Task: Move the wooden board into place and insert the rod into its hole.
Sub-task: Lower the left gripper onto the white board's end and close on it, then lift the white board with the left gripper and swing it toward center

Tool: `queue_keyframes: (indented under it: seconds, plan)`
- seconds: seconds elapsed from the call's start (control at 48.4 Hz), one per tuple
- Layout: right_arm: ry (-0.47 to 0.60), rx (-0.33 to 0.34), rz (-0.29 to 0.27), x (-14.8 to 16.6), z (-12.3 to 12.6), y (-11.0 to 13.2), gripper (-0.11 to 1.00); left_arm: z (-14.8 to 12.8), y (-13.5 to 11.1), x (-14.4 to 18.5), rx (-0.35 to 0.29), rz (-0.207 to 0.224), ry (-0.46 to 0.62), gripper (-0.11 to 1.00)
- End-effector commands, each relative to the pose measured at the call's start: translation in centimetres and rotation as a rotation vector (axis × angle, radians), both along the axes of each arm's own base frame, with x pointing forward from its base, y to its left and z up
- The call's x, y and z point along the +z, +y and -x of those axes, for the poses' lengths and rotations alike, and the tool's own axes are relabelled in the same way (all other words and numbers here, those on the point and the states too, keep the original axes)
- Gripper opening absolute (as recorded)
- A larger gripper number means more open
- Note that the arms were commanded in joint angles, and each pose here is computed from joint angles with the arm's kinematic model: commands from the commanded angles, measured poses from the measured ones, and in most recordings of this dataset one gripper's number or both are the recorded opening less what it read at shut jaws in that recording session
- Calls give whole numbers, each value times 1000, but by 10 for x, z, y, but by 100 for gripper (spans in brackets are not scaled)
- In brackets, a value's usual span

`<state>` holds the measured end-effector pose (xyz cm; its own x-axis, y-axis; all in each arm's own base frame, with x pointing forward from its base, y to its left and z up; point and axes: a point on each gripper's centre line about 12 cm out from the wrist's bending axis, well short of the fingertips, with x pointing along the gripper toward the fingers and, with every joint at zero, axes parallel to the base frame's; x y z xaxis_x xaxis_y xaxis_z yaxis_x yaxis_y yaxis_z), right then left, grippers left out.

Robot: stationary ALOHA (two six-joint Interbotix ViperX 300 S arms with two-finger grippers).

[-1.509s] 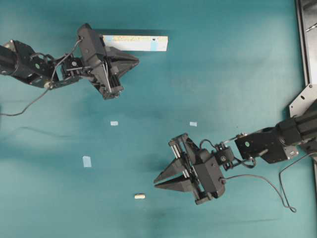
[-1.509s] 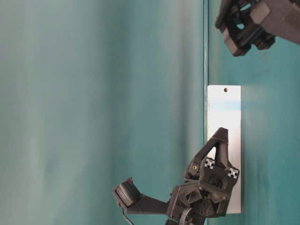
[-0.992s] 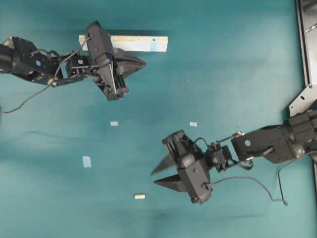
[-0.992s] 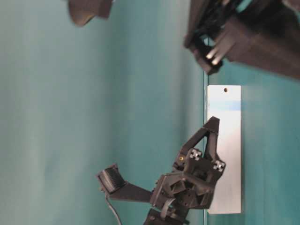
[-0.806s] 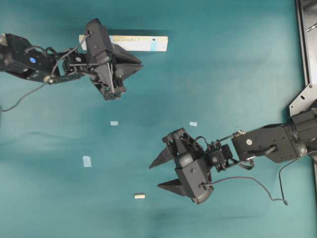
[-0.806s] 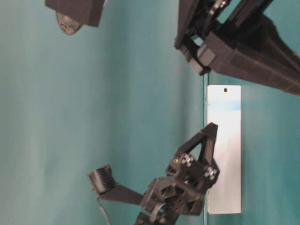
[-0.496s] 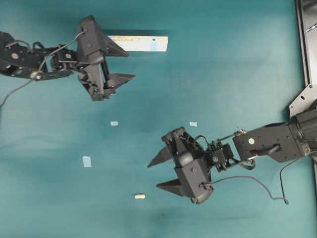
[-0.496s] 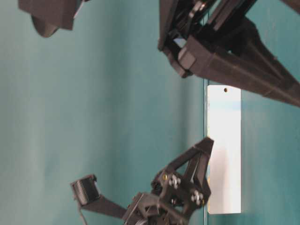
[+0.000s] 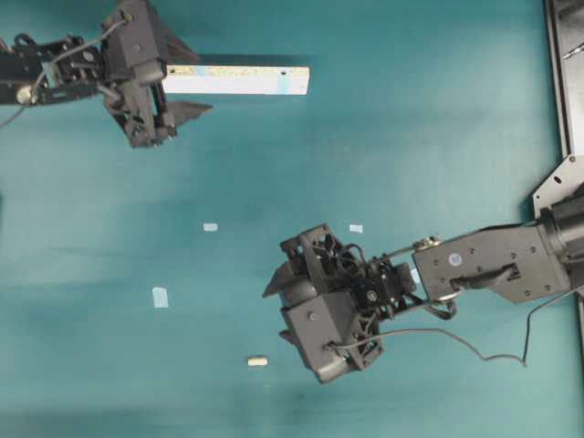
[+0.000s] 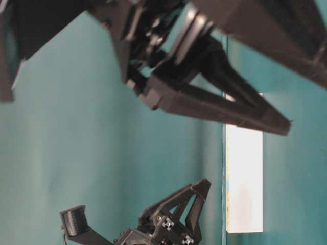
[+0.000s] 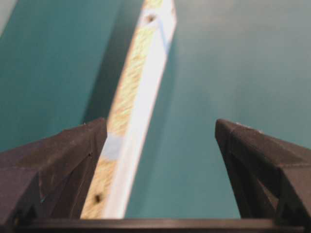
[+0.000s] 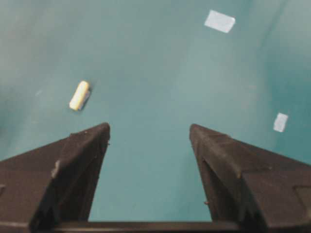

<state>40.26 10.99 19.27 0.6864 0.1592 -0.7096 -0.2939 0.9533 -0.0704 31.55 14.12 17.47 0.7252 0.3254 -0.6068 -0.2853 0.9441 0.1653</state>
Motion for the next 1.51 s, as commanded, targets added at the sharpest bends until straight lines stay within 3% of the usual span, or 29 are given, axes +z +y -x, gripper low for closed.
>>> queue_keyframes:
  seconds: [0.0, 0.165, 0.434, 1.096, 1.489]
  plan:
    - [-33, -13, -14, 25, -5, 0, 77, 2, 9, 8, 8, -29, -7, 90]
    - [29, -59, -30, 33, -5, 1, 77, 2, 17, -2, -1, -49, 37, 90]
    - [121, -132, -41, 48, -5, -1, 77, 1, 23, -25, -14, -47, 106, 90]
    - [143, -143, -31, 68, -9, 0, 77, -13, 43, -62, 5, -32, 160, 91]
    - [187, -155, -17, 68, -6, -2, 77, -18, 46, -93, 1, 4, 225, 90]
